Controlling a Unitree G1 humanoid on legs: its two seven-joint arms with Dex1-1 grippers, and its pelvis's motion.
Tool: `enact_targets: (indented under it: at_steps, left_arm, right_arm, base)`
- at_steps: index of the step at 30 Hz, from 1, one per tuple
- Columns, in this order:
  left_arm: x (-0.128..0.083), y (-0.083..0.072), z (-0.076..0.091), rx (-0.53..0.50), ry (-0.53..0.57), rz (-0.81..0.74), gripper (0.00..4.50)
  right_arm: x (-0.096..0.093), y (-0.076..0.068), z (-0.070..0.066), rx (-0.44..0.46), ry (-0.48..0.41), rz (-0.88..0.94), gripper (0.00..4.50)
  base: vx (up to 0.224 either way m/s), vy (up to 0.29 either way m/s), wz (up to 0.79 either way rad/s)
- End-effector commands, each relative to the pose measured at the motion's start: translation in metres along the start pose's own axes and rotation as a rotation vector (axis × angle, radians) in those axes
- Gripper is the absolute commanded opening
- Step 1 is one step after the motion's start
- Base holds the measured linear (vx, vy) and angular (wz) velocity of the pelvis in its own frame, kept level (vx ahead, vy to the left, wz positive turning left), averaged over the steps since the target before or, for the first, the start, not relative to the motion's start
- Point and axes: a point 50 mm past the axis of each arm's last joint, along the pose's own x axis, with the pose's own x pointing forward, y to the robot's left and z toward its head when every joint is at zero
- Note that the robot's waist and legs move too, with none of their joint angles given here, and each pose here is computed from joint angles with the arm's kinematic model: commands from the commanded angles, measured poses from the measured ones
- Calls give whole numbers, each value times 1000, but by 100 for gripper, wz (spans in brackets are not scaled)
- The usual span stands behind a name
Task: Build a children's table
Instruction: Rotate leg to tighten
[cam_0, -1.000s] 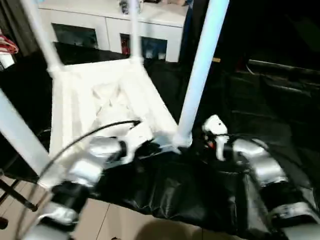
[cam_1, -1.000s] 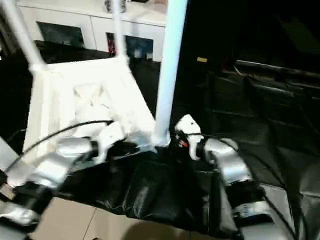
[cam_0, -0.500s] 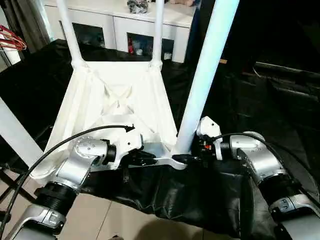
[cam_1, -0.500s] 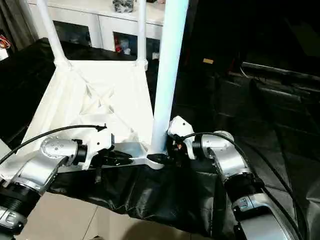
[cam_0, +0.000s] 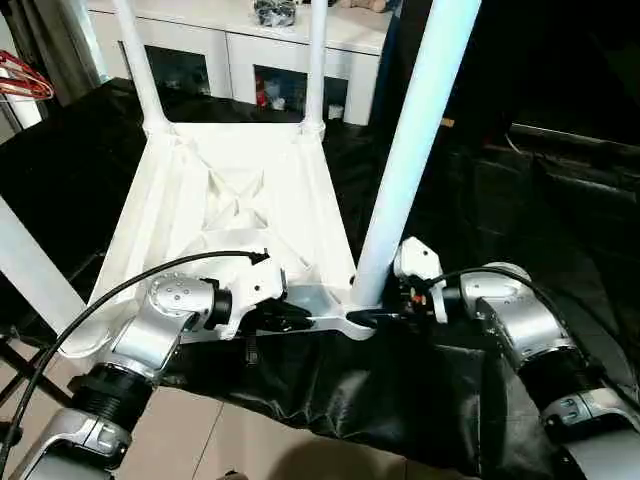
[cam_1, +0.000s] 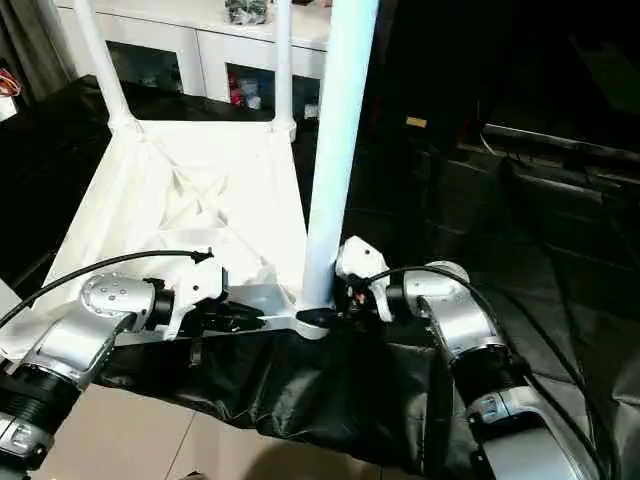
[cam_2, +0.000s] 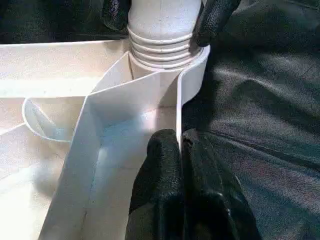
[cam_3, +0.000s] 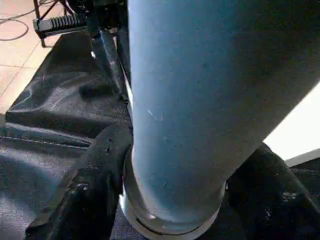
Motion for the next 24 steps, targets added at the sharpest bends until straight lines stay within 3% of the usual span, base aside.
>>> enact_targets:
  at_steps: [1,9,10,15,18,21,23,24]
  left_arm:
    - [2,0,8,33,-49,19,0]
    - [10,14,14,-30,-55,224,0]
    - [22,20,21,-61,-57,327,0]
    - [44,23,35,-108,-86,406,0]
    - [67,18,47,-106,-103,394,0]
    - [73,16,49,-87,-92,386,0]
    - [74,15,51,-76,-94,375,0]
    - [73,15,51,-73,-95,373,0]
  right_arm:
    - [1,4,-4,3,21,29,263]
    - [14,16,-16,50,22,-24,254]
    - [29,15,-22,113,13,-190,254]
    - [49,14,-26,219,-3,-379,253]
    - [73,11,-17,286,-22,-520,253]
    - [81,11,-10,300,-46,-533,253]
    - [86,12,1,283,-95,-499,314]
    - [86,12,3,280,-105,-490,314]
  base:
    - [0,0,0]
    - [0,0,0]
    - [0,0,0]
    - [0,0,0]
    - [0,0,0]
    - [0,0,0]
    - [0,0,0]
    - [0,0,0]
